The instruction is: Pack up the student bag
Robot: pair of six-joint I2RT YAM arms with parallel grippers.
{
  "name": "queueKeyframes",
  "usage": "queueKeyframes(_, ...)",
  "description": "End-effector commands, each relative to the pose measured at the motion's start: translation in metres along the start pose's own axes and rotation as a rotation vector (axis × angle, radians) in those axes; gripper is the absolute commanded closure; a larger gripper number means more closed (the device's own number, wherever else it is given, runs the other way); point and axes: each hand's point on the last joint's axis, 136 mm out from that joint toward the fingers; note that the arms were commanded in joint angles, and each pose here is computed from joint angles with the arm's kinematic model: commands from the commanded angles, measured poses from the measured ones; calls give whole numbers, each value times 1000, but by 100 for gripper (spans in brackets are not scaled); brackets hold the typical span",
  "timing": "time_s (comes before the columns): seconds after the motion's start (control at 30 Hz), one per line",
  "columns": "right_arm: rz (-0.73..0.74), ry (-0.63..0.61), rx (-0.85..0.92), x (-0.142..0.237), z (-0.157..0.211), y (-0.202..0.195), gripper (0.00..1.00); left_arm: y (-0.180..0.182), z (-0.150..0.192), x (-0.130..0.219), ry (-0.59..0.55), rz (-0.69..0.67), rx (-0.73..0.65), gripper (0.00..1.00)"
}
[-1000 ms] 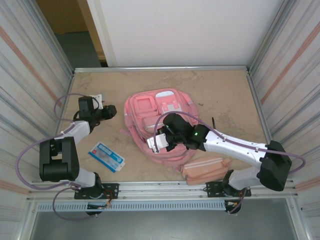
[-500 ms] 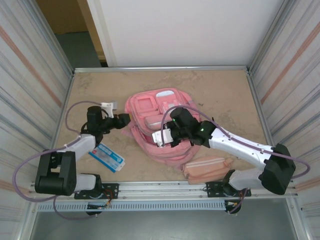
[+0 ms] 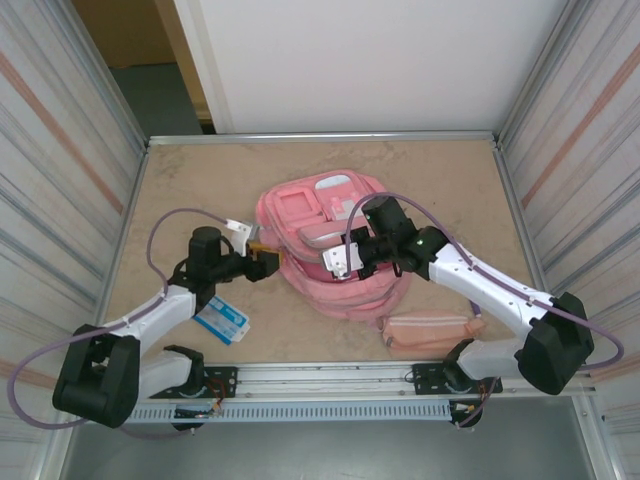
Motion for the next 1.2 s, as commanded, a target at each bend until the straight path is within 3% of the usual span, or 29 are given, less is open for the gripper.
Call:
queueKeyframes(0.0,36,-60,65,9,-16,-18,100,8,7,-3,27,-28,-39,44)
queueKeyframes(0.23,29,-82,54,7,-22,-16,100,-1,12,-12,58,69,-119,53)
queueKeyframes(0.4,23,-94,61,8,-29,-14,100,16,1,-13,45,4,-142,53)
queueKeyframes(0.6,9,-92,60,8,-32,-11,100,21,-19,-6,-39,4,-169,44)
queueKeyframes(0.77,0,-89,61,6,-33,-9,100,9,-24,-12,-66,92,-266,39)
queueKeyframes(0.97,-5,-82,59,8,-34,-10,100,3,-18,-21,-8,194,-268,48)
queueKeyframes(1.17,0,-77,45,13,-30,-12,100,4,-4,-20,19,206,-248,54)
Point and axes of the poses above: each hand's point on the last joint's axis, 136 mm out from that joint toward the fingers, its own x axis back along the fingers, its own y axis along the line the jaws close on, z = x × y, and after that the axes turned 8 degrees about x, right-handed
